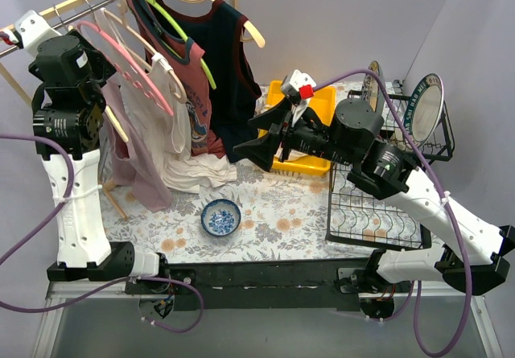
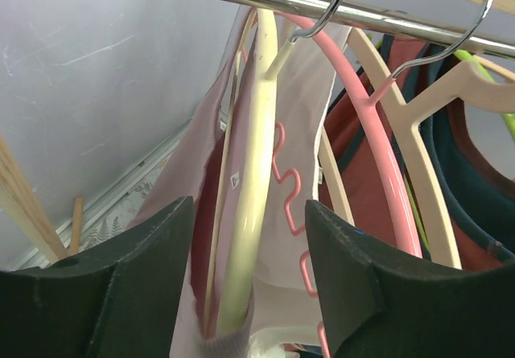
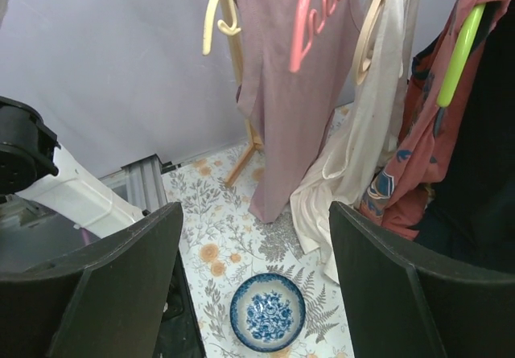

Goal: Remove the tank top from the hanger
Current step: Pick up the hanger from the clothesline.

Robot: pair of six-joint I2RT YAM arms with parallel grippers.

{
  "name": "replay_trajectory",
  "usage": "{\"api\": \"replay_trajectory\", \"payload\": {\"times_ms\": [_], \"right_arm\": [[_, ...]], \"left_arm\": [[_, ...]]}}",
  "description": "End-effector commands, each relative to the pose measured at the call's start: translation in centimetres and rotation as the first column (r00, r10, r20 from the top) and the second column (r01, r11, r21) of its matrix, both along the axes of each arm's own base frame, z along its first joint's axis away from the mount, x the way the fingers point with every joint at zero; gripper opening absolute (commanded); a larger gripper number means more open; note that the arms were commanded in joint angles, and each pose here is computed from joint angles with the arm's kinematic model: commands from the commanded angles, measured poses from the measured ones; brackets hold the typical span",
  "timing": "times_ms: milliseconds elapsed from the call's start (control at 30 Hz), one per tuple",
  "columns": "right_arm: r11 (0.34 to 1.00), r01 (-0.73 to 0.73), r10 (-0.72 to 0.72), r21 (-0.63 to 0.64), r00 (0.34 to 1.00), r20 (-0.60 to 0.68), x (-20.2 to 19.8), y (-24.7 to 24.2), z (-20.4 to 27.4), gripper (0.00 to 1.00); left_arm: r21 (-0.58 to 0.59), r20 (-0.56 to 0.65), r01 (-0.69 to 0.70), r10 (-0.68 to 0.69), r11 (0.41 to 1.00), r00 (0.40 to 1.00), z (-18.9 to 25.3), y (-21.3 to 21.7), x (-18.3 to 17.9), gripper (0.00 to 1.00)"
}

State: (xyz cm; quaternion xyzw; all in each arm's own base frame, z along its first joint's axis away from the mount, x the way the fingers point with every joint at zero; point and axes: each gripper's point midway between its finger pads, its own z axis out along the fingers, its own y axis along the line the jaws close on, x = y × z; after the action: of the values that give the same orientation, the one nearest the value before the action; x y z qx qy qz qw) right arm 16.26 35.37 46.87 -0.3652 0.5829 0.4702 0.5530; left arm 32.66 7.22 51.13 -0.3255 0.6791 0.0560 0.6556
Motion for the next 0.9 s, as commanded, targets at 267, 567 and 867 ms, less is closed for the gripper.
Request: {"api": "replay_trajectory", "payload": {"times_ms": [267, 567, 867], "right_arm": [[0.998, 0.043, -0.046, 0.043, 0.997, 0.067, 0.1, -1.3, 1.7, 0.81], [0.998, 0.002, -0.005, 0.057, 0.999, 0.051, -0.2, -0.3, 2.0, 0.81], [0.998, -0.019, 0.017, 0.057, 0.999, 0.033, -0.4, 0.4, 1.6, 0.81]], "left_arm": [[0.043, 0.089, -0.025, 0.021, 0.999, 0.996, 3.6, 0.6, -2.4, 0.00], [0.050, 0.190, 0.035, -0.044, 0.998, 0.981, 6.3, -0.4, -5.5, 0.00], [0.023, 0.282, 0.119, -0.121, 0.993, 0.952, 7.9, -1.9, -9.0, 0.00]]}}
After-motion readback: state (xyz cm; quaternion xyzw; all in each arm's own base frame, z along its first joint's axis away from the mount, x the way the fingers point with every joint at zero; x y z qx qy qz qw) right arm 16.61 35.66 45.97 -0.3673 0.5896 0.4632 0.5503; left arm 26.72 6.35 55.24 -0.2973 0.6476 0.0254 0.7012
